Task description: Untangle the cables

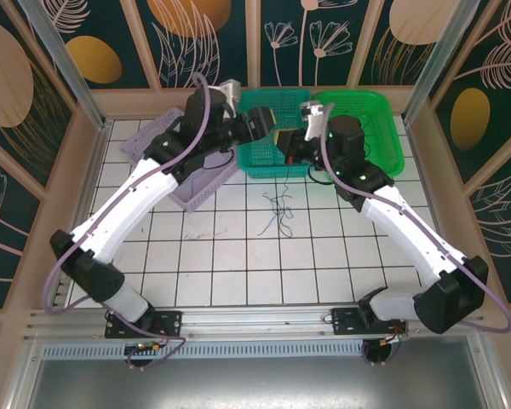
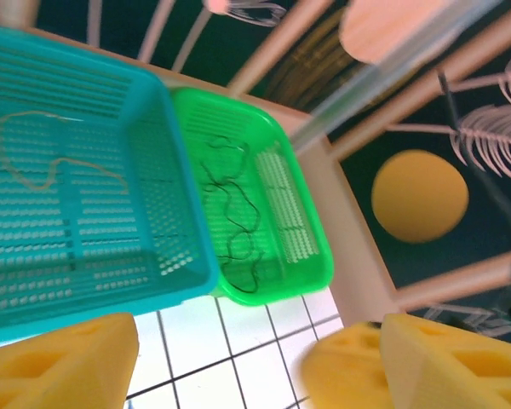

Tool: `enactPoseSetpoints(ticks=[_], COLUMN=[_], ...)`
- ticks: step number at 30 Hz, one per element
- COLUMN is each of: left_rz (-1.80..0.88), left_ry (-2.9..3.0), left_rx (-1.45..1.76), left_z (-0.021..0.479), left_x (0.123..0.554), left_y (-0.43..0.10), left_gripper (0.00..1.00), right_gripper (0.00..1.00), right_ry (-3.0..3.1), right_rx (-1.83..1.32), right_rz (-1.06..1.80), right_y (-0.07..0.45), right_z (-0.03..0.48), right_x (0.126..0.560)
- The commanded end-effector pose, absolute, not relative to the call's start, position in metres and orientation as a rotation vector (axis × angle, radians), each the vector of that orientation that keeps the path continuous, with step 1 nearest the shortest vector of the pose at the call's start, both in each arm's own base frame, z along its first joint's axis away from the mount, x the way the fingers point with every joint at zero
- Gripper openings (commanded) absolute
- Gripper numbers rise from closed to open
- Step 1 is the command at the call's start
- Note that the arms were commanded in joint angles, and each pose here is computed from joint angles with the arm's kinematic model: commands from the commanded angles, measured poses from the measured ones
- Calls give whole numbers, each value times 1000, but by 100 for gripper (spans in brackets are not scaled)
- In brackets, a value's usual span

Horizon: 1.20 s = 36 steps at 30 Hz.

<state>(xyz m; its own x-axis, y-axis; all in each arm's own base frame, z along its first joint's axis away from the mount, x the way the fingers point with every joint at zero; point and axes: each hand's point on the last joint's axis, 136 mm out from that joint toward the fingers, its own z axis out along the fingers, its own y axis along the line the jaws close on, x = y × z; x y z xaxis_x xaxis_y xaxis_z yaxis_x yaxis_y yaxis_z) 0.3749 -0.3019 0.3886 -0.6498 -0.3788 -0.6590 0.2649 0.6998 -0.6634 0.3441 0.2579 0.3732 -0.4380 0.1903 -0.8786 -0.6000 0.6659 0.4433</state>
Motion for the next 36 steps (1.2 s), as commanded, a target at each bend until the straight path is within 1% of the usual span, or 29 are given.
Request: enactPoseSetpoints(ticks=[1, 5, 9, 13, 16, 20, 28, 29, 30, 33, 36], left_rz=[-895, -902, -986, -1185, -1277, -1389, -1468, -1481, -1460, -1446, -1342], left_ry=[2015, 2137, 2304, 2380, 2412, 2422, 2527, 2527, 2561, 2608, 2642], left_rx=[-337, -424, -558, -702, -773, -794, -860, -845, -844, -821, -822], left_z=[385, 333, 264, 209, 183, 173, 149, 153, 141, 133, 125], left_x=[379, 372, 358, 346, 342, 343, 330, 330, 330, 329, 328], left_y=[-260, -258, -272, -294, -306, -326, -357, -361, -366, -376, -368], left_gripper=[75, 71, 68, 68, 71, 72, 74, 74, 74, 73, 72], right_gripper=[0, 0, 0, 0, 0, 0, 0, 0, 0, 0, 0], right_ry=[1750, 1731, 1702, 1697, 1696, 1702, 1726, 1733, 1738, 1771, 1814], right_rx=[-196, -122, -85, -66, -54, -41, -76, -72, -70, -64, -46], right_rz=[919, 934, 951, 991, 1018, 1050, 1114, 1114, 1115, 1105, 1092], right_y=[236, 224, 218, 219, 220, 221, 227, 227, 226, 224, 219], right_z=[415, 431, 451, 459, 461, 459, 450, 447, 444, 429, 409], right_x=[339, 337, 336, 334, 332, 328, 318, 317, 316, 312, 311])
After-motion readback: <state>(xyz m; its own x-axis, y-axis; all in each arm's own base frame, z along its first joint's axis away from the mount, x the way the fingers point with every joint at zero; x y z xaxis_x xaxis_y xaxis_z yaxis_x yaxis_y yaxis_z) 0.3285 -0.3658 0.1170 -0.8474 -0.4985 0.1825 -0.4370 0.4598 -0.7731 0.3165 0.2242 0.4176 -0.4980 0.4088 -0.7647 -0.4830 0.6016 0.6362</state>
